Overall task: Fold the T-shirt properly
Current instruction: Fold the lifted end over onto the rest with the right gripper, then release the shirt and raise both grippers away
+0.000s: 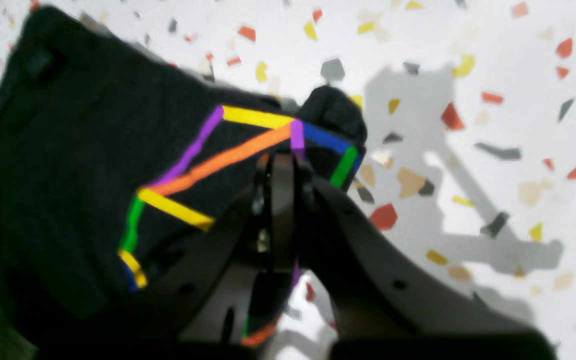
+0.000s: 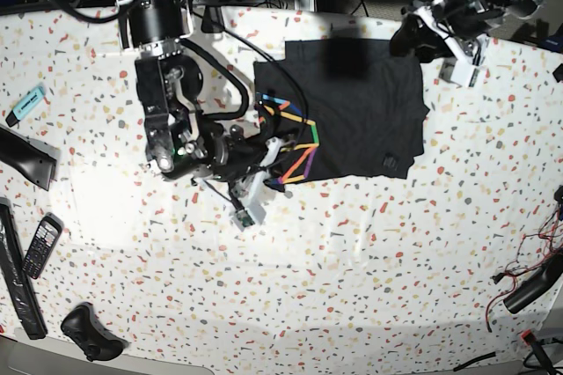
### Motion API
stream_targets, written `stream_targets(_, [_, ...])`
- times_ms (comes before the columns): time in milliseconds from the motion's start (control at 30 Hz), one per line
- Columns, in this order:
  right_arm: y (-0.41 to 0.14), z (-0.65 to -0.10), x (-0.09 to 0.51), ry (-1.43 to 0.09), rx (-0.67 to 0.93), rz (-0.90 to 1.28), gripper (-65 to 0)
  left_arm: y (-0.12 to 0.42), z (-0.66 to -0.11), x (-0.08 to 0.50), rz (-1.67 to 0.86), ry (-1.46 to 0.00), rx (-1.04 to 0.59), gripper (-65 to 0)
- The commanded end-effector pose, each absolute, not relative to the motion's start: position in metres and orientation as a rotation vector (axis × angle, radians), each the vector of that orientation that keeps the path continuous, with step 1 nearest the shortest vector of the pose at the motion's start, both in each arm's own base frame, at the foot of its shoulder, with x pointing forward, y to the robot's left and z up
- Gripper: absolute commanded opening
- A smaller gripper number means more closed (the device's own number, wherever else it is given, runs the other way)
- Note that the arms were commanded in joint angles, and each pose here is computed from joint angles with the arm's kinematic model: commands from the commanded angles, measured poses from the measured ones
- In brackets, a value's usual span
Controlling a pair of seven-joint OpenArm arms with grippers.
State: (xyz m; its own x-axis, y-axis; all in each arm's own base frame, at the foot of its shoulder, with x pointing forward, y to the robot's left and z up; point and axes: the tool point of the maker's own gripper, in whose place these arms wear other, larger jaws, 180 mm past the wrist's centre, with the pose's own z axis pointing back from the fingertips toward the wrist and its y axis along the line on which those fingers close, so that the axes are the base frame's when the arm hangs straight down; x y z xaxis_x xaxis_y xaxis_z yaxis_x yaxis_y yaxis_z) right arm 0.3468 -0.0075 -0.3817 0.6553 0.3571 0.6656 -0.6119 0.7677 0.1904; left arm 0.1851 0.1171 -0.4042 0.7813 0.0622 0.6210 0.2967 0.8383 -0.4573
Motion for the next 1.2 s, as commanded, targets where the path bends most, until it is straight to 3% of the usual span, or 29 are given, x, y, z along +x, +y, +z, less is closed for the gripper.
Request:
stream_targets(0, [-0.005,-0.369,0.353,-0.680,0.427,0.609,-65.0,0.118,-0.399,0.194,-0.141,-0.710,-0.566,-39.1])
stream_targets(233, [-0.023,-0.392,0.325,-0.611,0.398,0.628,-65.0,0.133,-0.433,0.229,-0.121,-0.668,-0.503,-39.1])
stream_targets(467, [-0.028,-0.384,0.292,-0.644,0.385,0.655,-65.0,0.137,-0.454,0.281,-0.056,-0.658,-0.529,-39.1])
stream_targets(833, [0.008,-0.392,0.245,-0.639,0.486,0.696,-65.0,0.092,-0.429,0.368,-0.230,-0.730,-0.526,-39.1])
stream_targets(1067, [-0.007,-0.380,0.257,-0.684,0.451,0.631,-65.0,0.108,-0.403,0.388,-0.230,-0.785,-0.508,-39.1])
stream_targets(1167, [-0.022,-0.357,0.265,-0.763,0.417,0.594,-65.0,0.121,-0.383,0.383,-0.241,-0.828,-0.519,-42.5])
